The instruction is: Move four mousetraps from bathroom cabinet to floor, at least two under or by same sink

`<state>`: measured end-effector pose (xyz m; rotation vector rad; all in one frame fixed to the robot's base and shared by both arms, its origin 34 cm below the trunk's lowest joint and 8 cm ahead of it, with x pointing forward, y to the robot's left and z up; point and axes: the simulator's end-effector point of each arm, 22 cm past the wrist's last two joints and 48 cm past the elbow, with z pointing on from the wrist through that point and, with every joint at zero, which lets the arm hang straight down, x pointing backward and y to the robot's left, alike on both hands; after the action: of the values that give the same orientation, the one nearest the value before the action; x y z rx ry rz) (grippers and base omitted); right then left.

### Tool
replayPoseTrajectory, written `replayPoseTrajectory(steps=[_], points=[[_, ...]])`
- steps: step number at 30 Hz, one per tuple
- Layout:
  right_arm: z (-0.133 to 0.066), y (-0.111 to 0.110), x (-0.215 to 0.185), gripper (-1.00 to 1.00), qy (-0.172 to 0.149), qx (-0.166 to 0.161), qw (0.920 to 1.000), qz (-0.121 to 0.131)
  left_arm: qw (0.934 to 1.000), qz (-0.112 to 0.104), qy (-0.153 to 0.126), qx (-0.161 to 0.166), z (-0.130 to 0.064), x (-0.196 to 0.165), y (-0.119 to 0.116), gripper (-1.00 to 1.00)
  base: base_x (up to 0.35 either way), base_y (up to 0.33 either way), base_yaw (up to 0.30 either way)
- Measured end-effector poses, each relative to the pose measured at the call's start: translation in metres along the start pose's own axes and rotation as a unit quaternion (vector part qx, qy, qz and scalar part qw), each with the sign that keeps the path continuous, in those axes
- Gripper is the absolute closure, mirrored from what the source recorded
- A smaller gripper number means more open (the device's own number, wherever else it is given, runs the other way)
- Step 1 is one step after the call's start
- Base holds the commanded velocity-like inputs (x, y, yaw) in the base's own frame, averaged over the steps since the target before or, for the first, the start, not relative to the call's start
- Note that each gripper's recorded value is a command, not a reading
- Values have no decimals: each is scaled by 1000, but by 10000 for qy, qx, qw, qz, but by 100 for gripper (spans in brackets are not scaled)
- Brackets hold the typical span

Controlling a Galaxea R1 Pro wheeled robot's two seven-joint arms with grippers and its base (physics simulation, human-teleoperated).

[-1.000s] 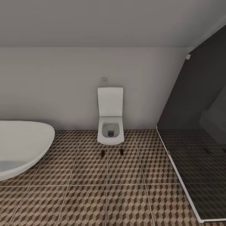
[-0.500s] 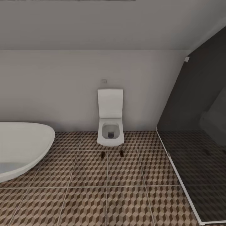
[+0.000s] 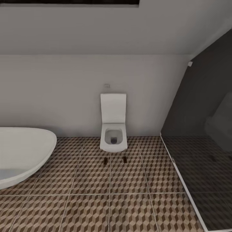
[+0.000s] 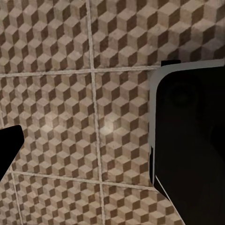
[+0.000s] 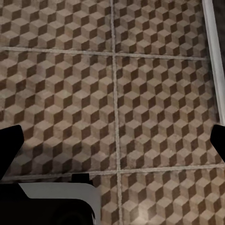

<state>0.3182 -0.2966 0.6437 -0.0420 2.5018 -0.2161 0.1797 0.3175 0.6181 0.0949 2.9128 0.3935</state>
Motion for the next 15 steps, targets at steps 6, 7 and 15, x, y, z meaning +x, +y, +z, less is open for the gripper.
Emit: replayPoseTrajectory(steps=[6,7,15], points=[[0,0,-4,-100,-48,2,10000,9,10000,-27,-49,-7,0,-4,0,-100,0,0,0],[0,0,-5,-100,-56,3,10000,10,10000,-30,-57,-8,0,-5,0,-100,0,0,0],[1,1,-10,-100,-119,3,9999,23,9999,-49,-121,-15,0,-10,1,-100,0,0,0]])
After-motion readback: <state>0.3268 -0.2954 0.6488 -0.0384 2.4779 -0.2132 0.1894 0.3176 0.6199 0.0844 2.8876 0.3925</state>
